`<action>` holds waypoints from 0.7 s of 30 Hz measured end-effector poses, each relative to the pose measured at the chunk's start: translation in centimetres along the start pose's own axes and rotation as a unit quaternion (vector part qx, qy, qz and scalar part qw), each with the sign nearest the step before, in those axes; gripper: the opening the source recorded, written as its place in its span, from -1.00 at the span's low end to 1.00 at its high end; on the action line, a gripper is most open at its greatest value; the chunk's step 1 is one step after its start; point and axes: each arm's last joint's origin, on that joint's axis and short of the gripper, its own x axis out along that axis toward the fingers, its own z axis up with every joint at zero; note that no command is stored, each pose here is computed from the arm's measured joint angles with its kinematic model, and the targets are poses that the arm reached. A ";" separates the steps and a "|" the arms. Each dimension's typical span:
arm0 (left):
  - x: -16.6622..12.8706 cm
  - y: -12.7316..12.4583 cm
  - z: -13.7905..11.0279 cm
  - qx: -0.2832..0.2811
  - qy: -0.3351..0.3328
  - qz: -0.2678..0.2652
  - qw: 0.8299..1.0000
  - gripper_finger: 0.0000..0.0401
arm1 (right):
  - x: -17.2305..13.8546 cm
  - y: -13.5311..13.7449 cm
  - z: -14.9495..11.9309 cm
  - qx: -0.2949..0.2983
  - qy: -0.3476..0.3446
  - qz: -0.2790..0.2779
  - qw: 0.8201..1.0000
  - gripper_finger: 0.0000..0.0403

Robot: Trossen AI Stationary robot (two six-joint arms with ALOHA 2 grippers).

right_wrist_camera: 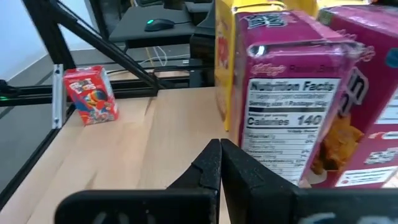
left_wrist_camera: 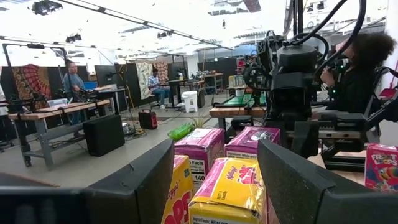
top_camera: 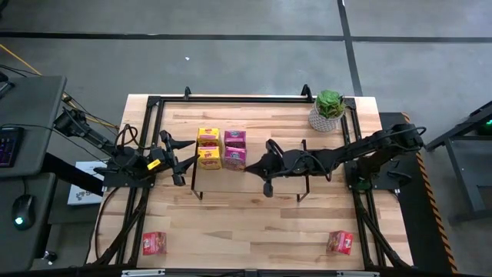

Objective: Stack cereal on shelf
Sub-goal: Put the purple cereal box on the shelf

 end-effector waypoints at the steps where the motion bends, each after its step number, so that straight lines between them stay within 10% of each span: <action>1: 0.0 0.0 0.0 0.000 0.000 0.000 1.000 0.10 | 0.0 0.0 0.0 0.000 0.000 -0.003 1.000 -1.00; 21: 0.0 0.0 0.0 0.000 0.000 0.000 1.000 0.10 | 0.2 -1.0 -0.5 0.001 0.028 -0.010 1.000 -1.00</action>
